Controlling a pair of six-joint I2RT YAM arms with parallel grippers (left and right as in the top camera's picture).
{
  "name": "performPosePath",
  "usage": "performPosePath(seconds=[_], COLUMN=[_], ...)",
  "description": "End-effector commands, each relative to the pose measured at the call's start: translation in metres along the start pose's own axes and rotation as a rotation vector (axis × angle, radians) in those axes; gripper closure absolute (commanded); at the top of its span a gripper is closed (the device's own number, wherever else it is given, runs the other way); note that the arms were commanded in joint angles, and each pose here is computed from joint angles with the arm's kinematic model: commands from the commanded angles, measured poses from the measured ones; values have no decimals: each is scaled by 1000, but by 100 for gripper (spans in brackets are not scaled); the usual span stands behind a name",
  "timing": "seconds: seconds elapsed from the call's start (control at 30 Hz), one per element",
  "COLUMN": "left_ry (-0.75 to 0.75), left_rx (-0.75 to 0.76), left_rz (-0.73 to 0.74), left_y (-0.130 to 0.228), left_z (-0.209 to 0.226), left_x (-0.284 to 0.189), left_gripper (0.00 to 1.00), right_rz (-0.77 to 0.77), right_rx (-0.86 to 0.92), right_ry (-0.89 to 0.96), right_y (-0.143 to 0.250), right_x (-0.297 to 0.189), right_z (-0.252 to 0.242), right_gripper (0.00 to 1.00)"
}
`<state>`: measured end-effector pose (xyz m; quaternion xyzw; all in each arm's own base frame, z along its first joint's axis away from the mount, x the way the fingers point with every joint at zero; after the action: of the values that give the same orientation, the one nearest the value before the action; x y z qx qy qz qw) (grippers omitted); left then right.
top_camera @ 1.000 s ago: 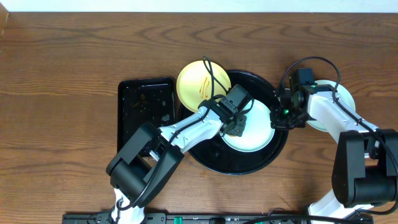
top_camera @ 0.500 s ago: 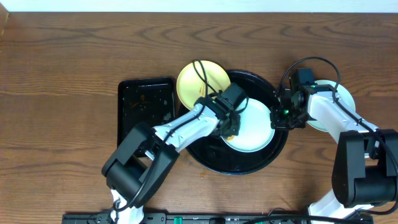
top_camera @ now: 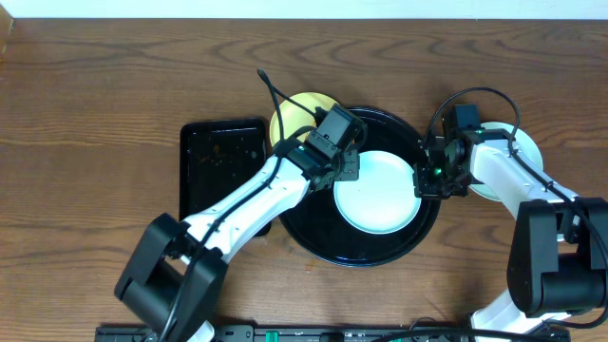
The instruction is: Clean dirty plates on tray and stack at the side
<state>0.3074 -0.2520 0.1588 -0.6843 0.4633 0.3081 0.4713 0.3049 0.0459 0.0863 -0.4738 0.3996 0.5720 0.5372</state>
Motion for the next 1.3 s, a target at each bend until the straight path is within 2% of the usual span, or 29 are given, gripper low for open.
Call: performPosePath(seconds=[0.0,0.2,0.37,0.57,0.77,0.9,1.0,1.27], left_ry=[-15,-269,-394,-446,-467,-494,-508,-541], left_rx=[35,22,-25,-152,-218,-204,-161,-137], left_rz=[-26,-58,-78,-82,-59,-17,20,92], left_y=[-4,-9,-24,-41,-42,-39,-37,-29], left_z=[3,44,82,124,152,164,168,176], left_x=[-9,-20,-44,-51,-49,-44,-38,-16], left_gripper=[92,92,92,92,92,92,92,92], right_rz=[-28,-46,-78,-85,-73,-69,-63,-92], right_rx=[-5,-9,-16,-22,-24,-28,-27,-36], right_ry=[25,26,25,18,-12,-33,-34,-88], right_y=[-3,-6,-12,-11,-3,3,7,3], right_x=[-8,-8,-9,-4,5,14,18,17], right_z=[2,2,2,3,4,6,5,10], right_gripper=[99,98,88,89,91,92,99,99])
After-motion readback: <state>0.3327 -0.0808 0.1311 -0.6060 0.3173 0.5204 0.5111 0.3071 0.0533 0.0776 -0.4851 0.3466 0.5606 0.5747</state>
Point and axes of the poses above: each gripper's point midway between its finger pads, its own x axis out along the fingers, its own z axis along the line the jaws close on, y = z × x, the point moved 8 cm from there along -x, back along the fingers, and after that the axes turned 6 degrees about -x, right-handed, at the moved point
